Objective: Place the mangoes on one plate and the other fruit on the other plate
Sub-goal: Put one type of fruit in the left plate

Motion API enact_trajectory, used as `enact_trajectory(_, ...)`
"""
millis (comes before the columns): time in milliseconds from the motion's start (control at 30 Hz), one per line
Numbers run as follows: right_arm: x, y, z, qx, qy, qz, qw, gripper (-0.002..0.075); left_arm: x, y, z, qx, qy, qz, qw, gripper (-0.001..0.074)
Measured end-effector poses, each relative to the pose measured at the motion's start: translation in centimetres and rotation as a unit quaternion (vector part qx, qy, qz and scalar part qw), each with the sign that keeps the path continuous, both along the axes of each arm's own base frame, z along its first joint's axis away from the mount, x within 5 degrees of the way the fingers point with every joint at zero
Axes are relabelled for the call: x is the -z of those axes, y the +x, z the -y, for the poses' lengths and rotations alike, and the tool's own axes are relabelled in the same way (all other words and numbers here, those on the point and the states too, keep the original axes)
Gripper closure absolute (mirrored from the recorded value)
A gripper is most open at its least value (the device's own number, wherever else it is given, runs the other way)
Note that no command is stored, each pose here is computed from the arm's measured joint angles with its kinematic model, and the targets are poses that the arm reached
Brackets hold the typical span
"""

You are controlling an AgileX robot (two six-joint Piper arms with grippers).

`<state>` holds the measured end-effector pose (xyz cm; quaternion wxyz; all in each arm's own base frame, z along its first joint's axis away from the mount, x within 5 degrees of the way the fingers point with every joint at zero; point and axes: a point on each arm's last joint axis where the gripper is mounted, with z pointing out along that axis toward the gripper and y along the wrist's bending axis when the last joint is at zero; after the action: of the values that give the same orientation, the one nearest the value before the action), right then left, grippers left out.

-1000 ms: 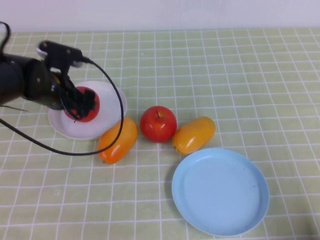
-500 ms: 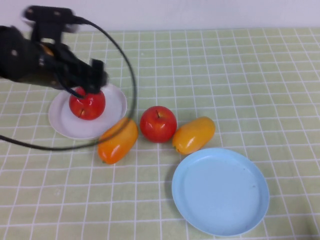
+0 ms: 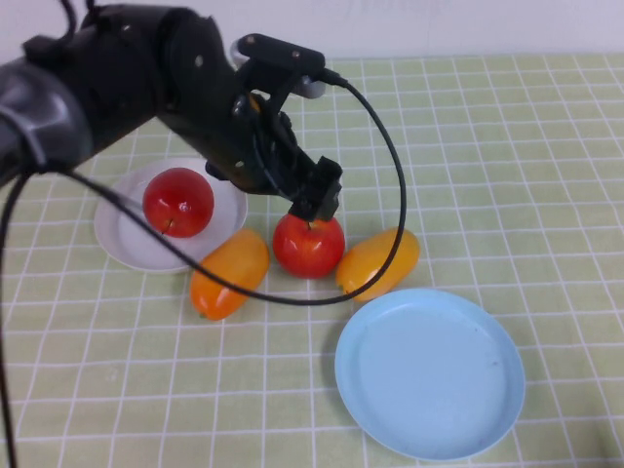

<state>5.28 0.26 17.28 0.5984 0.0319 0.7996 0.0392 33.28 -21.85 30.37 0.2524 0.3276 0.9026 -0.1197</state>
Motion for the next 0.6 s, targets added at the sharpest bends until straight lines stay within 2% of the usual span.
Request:
enact_trajectory(233,0.0,0.0,0.0,0.0,0.0,0.0,1.0,0.0743,1.1,2.4,1.5,0.007,0.017,-0.026,0.999,0.0066)
enact_trajectory(600,0.0,0.0,0.0,0.0,0.0,0.0,1.0,0.0743,4.9,4.0,2.1,0.01,0.062,-0.049,0.997,0.0066)
